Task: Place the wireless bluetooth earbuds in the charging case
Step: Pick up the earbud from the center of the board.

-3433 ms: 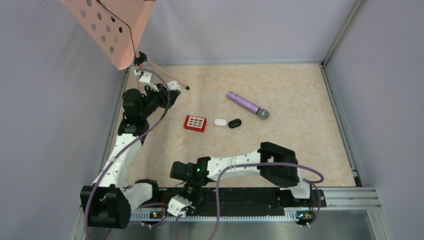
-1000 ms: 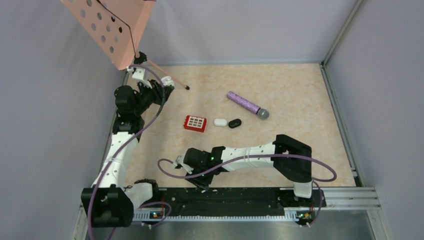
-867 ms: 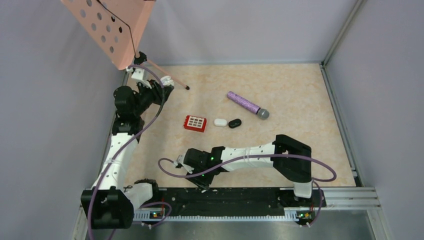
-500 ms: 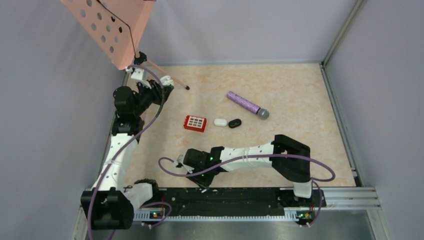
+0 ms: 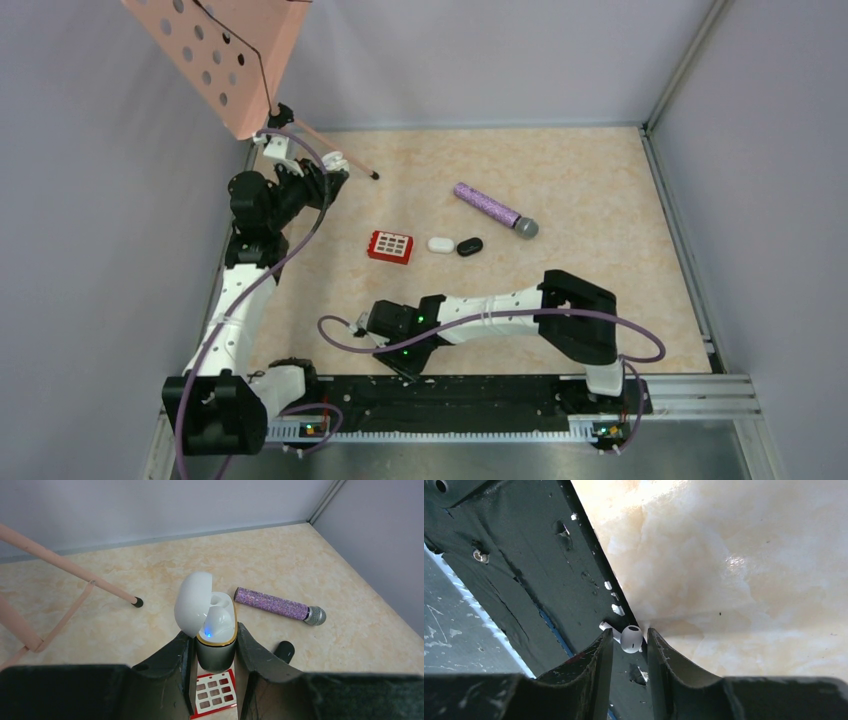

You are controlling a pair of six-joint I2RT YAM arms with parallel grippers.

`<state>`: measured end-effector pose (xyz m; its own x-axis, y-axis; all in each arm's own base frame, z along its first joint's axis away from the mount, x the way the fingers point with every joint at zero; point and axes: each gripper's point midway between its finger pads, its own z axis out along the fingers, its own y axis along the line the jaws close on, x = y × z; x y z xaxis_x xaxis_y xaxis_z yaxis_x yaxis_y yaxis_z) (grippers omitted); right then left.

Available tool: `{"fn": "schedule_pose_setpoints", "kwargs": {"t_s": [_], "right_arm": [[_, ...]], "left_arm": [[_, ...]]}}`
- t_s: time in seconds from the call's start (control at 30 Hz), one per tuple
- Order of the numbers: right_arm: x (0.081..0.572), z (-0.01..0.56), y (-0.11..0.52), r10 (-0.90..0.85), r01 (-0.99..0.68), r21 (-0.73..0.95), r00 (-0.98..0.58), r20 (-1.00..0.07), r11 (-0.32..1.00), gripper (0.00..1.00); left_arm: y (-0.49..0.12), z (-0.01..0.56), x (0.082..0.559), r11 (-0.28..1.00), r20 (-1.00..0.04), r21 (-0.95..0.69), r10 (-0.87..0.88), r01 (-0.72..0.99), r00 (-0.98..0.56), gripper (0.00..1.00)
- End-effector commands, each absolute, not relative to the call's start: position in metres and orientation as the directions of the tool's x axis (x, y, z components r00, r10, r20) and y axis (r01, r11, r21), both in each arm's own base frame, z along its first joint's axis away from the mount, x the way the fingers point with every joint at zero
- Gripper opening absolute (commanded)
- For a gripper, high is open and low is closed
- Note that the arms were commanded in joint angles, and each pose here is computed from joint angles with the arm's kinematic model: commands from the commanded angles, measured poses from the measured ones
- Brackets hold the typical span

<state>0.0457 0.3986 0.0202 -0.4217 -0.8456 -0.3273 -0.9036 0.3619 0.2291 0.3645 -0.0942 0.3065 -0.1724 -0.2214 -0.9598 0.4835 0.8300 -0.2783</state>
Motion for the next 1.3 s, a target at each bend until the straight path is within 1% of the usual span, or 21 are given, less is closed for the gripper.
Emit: {"fn": "schedule_pose_setpoints", "kwargs": {"t_s": [0.0, 0.03, 0.07, 0.1, 0.2, 0.23, 0.27, 0.33, 0.4, 0.5, 0.53, 0.63, 0.7, 0.73, 0.8, 0.83, 0.97, 1.13, 1.27], "right_arm": [[0.04, 0.028, 0.408, -0.84, -0.9, 0.24, -0.429, -0.333, 0.364, 0.31], [0.04, 0.026, 0.408, -0.842, -0.9, 0.24, -0.428, -0.329, 0.364, 0.3], [0.04, 0.025, 0.408, -0.843, -0.899, 0.243, -0.43, -0.324, 0.365, 0.26], [0.041, 0.024, 0.409, -0.843, -0.897, 0.249, -0.432, -0.32, 0.365, 0.2], [0.044, 0.025, 0.409, -0.843, -0.898, 0.247, -0.431, -0.322, 0.365, 0.09], [0.046, 0.028, 0.41, -0.841, -0.902, 0.239, -0.425, -0.336, 0.36, 0.02], [0.05, 0.032, 0.41, -0.837, -0.907, 0.223, -0.416, -0.354, 0.357, 0.0], [0.064, 0.044, 0.41, -0.822, -0.921, 0.153, -0.388, -0.418, 0.358, 0.0], [0.075, 0.061, 0.41, -0.807, -0.942, 0.085, -0.322, -0.495, 0.324, 0.0], [0.09, 0.097, 0.403, -0.782, -0.969, -0.039, -0.173, -0.598, 0.244, 0.0], [0.098, 0.109, 0.4, -0.777, -0.971, -0.111, -0.1, -0.621, 0.213, 0.0], [0.121, 0.145, 0.384, -0.752, -0.939, -0.304, 0.084, -0.654, 0.159, 0.0], [0.141, 0.17, 0.372, -0.723, -0.884, -0.45, 0.226, -0.652, 0.129, 0.0], [0.153, 0.194, 0.368, -0.687, -0.841, -0.524, 0.3, -0.662, 0.137, 0.0], [0.176, 0.231, 0.358, -0.634, -0.748, -0.646, 0.428, -0.644, 0.151, 0.0], [0.191, 0.251, 0.352, -0.618, -0.686, -0.708, 0.485, -0.618, 0.169, 0.0], [0.22, 0.318, 0.337, -0.575, -0.463, -0.866, 0.662, -0.48, 0.189, 0.0], [0.227, 0.364, 0.337, -0.556, -0.334, -0.921, 0.736, -0.387, 0.2, 0.0], [0.231, 0.392, 0.34, -0.547, -0.242, -0.94, 0.766, -0.337, 0.239, 0.0]], "left_arm": [[-0.094, 0.337, 0.368, 0.827, -0.974, -0.223, -0.216, 0.516, -0.075, 0.0], [-0.094, 0.338, 0.369, 0.828, -0.974, -0.22, -0.214, 0.516, -0.072, 0.0], [-0.095, 0.339, 0.369, 0.827, -0.975, -0.217, -0.213, 0.519, -0.067, 0.0], [-0.095, 0.34, 0.369, 0.827, -0.975, -0.215, -0.213, 0.52, -0.064, 0.0], [-0.096, 0.34, 0.371, 0.823, -0.973, -0.224, -0.223, 0.522, -0.066, 0.0], [-0.096, 0.339, 0.371, 0.82, -0.972, -0.226, -0.224, 0.526, -0.069, 0.0], [-0.097, 0.338, 0.37, 0.817, -0.972, -0.229, -0.225, 0.529, -0.074, 0.0], [-0.098, 0.335, 0.369, 0.812, -0.972, -0.231, -0.221, 0.537, -0.083, 0.0], [-0.099, 0.33, 0.369, 0.81, -0.974, -0.225, -0.21, 0.541, -0.091, 0.0], [-0.103, 0.323, 0.371, 0.799, -0.975, -0.22, -0.192, 0.56, -0.109, 0.0], [-0.105, 0.32, 0.37, 0.788, -0.976, -0.216, -0.18, 0.576, -0.12, 0.0], [-0.113, 0.309, 0.366, 0.756, -0.978, -0.21, -0.163, 0.62, -0.133, 0.0], [-0.121, 0.3, 0.364, 0.726, -0.977, -0.214, -0.154, 0.654, -0.148, 0.0], [-0.126, 0.294, 0.362, 0.704, -0.976, -0.216, -0.144, 0.677, -0.162, 0.0], [-0.137, 0.286, 0.356, 0.642, -0.98, -0.198, -0.113, 0.741, -0.163, 0.0], [-0.14, 0.282, 0.354, 0.615, -0.98, -0.197, -0.112, 0.763, -0.163, 0.0], [-0.172, 0.273, 0.333, 0.461, -0.972, -0.236, -0.126, 0.855, -0.2, 0.0], [-0.214, 0.256, 0.289, 0.3, -0.978, -0.2, -0.004, 0.933, -0.208, 0.0], [-0.243, 0.263, 0.25, 0.167, -0.972, -0.229, 0.01, 0.959, -0.233, 0.0]]}}
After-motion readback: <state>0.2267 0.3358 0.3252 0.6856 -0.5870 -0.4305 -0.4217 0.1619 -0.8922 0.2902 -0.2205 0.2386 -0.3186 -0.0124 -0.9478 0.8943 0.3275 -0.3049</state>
